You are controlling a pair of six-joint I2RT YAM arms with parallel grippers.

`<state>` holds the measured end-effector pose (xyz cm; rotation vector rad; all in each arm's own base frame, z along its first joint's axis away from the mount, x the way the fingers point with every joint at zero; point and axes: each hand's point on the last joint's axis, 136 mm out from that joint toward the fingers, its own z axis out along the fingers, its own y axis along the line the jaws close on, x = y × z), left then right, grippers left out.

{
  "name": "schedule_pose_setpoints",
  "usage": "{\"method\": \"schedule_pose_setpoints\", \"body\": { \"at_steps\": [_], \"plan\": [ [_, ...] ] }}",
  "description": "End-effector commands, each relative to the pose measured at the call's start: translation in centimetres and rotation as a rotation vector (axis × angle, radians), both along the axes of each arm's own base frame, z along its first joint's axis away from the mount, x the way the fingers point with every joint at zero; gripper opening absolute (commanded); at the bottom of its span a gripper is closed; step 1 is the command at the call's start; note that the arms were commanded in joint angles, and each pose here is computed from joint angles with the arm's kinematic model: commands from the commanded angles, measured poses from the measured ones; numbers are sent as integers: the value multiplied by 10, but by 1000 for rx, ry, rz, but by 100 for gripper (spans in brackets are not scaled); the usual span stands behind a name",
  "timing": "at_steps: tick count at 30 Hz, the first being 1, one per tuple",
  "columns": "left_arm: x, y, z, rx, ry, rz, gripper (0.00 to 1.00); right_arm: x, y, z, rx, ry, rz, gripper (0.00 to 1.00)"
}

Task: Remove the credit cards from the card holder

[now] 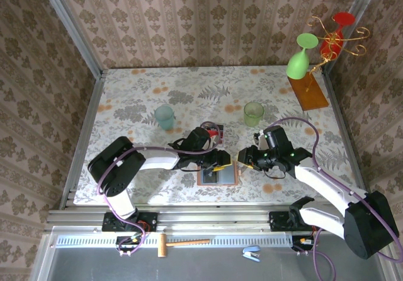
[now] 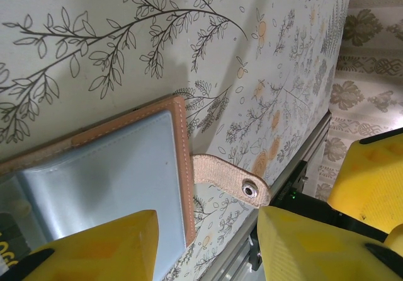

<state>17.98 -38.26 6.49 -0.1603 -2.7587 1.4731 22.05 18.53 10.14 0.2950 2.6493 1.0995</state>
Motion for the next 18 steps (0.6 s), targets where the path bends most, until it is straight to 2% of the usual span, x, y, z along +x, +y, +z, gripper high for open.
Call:
{"method": "schedule_pose_setpoints", "body": {
  "at_steps": [1, 18],
  "plan": [
    [-2, 1, 8, -27, -10, -4, 46, -1, 4, 0, 32, 18, 2, 35],
    [-3, 23, 8, -33, -22, 39, 46, 4, 22, -3, 38, 39, 31, 34]
  ]
}}
